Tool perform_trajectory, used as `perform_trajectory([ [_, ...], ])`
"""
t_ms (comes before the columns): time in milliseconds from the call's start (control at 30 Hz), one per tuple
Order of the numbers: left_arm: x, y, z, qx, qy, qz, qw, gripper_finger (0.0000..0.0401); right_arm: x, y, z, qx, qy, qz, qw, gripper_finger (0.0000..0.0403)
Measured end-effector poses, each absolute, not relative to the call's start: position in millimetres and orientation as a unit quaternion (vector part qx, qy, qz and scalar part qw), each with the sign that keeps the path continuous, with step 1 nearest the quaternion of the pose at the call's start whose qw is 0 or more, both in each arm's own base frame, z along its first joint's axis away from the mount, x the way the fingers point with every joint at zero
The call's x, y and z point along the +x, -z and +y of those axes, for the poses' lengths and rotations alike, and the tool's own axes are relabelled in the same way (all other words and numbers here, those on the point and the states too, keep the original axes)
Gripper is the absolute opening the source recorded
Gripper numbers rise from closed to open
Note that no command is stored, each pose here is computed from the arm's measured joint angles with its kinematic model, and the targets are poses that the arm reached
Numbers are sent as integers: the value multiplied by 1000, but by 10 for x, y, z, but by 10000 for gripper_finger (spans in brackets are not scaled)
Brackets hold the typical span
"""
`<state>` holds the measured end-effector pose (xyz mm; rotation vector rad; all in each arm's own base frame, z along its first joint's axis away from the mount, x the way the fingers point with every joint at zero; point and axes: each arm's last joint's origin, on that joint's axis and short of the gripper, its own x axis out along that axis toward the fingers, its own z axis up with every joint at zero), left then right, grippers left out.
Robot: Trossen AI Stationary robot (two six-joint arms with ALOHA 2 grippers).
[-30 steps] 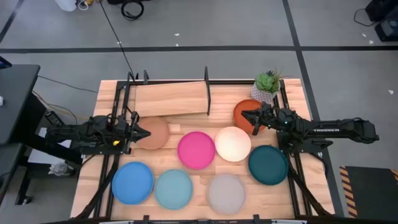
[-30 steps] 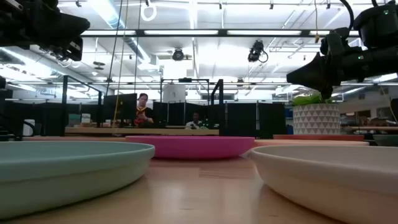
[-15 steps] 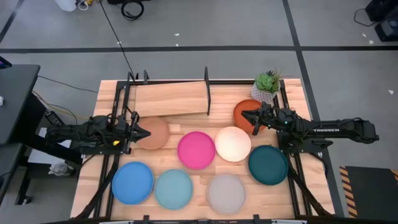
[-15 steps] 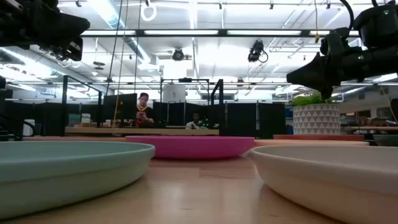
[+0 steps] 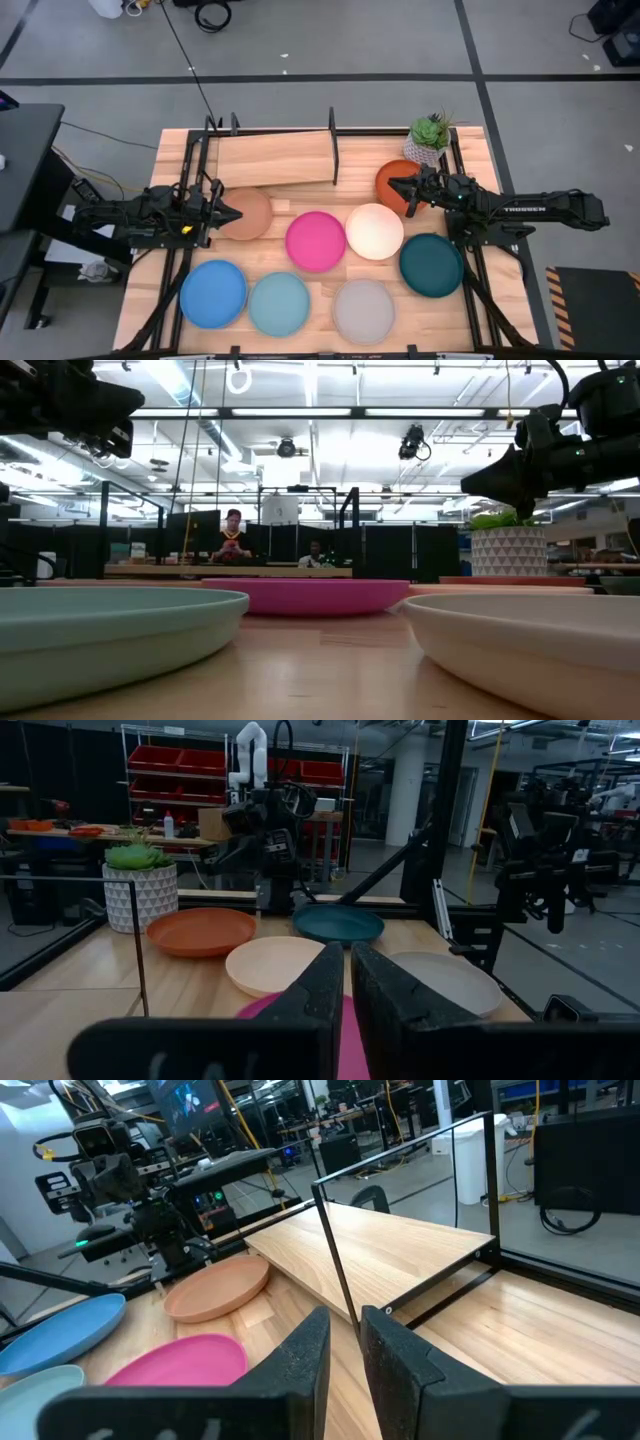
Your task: Place and stack plates onto a shelf
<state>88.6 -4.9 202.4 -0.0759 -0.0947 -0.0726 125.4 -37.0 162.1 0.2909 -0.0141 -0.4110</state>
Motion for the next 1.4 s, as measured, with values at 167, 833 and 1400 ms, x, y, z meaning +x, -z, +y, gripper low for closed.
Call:
perform_trajectory([
  [167, 886, -2024, -49, -38, 36, -47, 997, 32, 1254, -1620, -370, 144, 203, -7, 968, 68],
  [833, 881, -2061, -48, -50, 37, -65, 996, 32, 1254, -1625, -370, 144, 203, -9, 969, 68],
  [1400, 1174, -1974, 34, -116, -75, -9, 990, 32, 1261, -1726, -350, 116, 161, -52, 979, 68],
])
